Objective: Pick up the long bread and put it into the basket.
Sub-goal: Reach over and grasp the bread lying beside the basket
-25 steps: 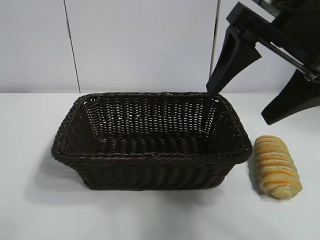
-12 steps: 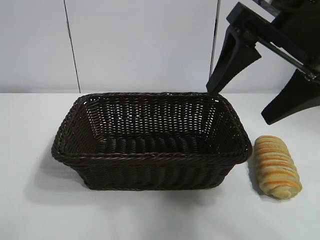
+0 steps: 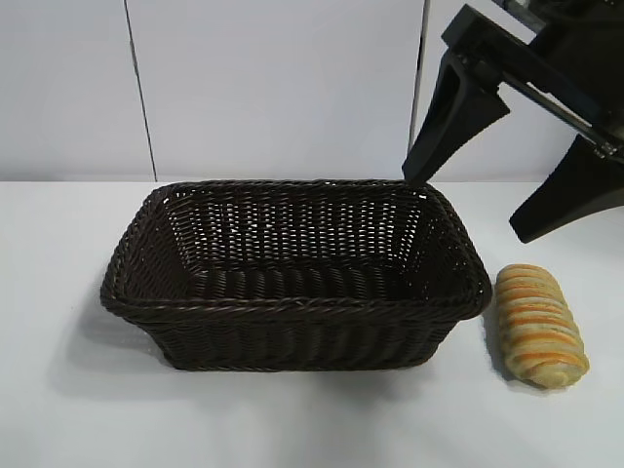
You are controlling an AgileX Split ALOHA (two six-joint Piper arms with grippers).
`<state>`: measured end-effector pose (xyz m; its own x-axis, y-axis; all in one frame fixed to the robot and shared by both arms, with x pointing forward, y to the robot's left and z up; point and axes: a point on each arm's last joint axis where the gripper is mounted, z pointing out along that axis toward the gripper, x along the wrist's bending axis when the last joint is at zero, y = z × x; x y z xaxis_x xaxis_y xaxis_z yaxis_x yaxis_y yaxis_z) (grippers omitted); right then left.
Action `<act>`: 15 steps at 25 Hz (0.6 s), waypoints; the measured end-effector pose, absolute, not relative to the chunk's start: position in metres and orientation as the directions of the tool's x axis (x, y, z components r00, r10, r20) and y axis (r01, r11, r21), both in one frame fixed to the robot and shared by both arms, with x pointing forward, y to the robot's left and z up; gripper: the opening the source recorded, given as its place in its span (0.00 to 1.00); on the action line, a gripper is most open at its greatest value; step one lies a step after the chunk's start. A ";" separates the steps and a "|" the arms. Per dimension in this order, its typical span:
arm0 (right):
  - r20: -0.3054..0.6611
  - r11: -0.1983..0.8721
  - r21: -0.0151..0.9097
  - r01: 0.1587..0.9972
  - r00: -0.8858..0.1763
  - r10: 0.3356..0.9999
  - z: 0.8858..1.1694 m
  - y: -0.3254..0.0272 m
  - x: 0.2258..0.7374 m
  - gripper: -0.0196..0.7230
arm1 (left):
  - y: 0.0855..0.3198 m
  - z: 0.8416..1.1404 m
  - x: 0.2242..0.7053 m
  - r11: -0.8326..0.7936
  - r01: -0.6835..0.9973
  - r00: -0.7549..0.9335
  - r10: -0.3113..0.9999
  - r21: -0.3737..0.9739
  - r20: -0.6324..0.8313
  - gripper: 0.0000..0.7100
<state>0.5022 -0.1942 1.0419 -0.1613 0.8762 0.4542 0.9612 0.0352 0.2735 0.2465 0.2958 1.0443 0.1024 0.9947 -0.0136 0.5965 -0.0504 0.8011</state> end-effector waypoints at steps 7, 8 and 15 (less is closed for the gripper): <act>0.451 0.035 0.278 0.960 -0.163 0.878 1.042 -0.194 0.503 0.92 | 0.296 1.045 0.237 -0.048 0.541 0.103 0.995 0.839 -0.009 0.97; 0.450 0.036 0.279 0.960 -0.163 0.878 1.042 -0.194 0.503 0.92 | 0.296 1.044 0.233 -0.047 0.521 0.103 0.995 0.852 -0.008 0.97; 0.437 0.037 0.294 0.955 -0.169 0.884 1.042 -0.195 0.504 0.92 | 0.296 1.044 0.230 -0.045 0.505 0.102 0.995 0.862 -0.008 0.97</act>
